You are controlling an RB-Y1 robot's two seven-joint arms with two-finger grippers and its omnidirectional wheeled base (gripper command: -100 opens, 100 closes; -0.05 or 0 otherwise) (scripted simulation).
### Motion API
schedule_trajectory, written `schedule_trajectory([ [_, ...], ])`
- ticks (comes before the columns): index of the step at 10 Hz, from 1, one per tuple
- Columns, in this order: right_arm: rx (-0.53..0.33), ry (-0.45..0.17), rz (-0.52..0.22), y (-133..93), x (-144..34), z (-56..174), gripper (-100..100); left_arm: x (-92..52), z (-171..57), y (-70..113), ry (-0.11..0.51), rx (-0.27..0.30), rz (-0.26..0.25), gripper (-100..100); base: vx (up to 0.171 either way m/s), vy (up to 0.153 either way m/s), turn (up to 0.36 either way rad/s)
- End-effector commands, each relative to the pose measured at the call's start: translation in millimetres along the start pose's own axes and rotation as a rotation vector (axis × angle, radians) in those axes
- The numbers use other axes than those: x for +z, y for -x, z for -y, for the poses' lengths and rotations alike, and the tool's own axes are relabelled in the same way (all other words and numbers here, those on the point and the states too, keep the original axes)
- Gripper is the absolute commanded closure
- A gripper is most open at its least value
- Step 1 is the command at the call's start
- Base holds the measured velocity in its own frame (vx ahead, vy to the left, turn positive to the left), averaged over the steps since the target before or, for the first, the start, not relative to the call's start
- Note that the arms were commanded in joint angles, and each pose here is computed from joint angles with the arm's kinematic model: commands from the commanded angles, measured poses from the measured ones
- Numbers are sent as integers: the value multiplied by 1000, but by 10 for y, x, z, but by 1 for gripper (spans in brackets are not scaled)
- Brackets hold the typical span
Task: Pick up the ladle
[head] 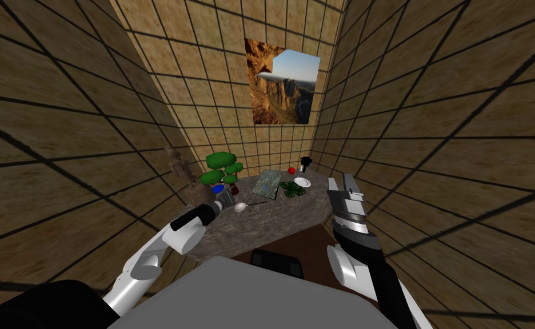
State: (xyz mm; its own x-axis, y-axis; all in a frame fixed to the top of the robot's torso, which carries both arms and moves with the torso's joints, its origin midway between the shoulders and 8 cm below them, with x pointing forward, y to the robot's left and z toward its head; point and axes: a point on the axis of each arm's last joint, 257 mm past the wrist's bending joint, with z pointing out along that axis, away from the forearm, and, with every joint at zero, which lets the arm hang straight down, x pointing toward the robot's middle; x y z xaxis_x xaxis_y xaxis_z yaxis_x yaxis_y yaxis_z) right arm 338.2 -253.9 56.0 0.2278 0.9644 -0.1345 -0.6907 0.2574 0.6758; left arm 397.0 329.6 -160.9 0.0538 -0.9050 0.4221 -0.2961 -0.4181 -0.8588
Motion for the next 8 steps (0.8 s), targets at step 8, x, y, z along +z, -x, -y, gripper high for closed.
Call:
schedule_trajectory([
  [8, 0, 0, 0, 0, 0, 0, 0, -38, -611, 410, 227, -114, 138, -100, 17, -28, -6],
])
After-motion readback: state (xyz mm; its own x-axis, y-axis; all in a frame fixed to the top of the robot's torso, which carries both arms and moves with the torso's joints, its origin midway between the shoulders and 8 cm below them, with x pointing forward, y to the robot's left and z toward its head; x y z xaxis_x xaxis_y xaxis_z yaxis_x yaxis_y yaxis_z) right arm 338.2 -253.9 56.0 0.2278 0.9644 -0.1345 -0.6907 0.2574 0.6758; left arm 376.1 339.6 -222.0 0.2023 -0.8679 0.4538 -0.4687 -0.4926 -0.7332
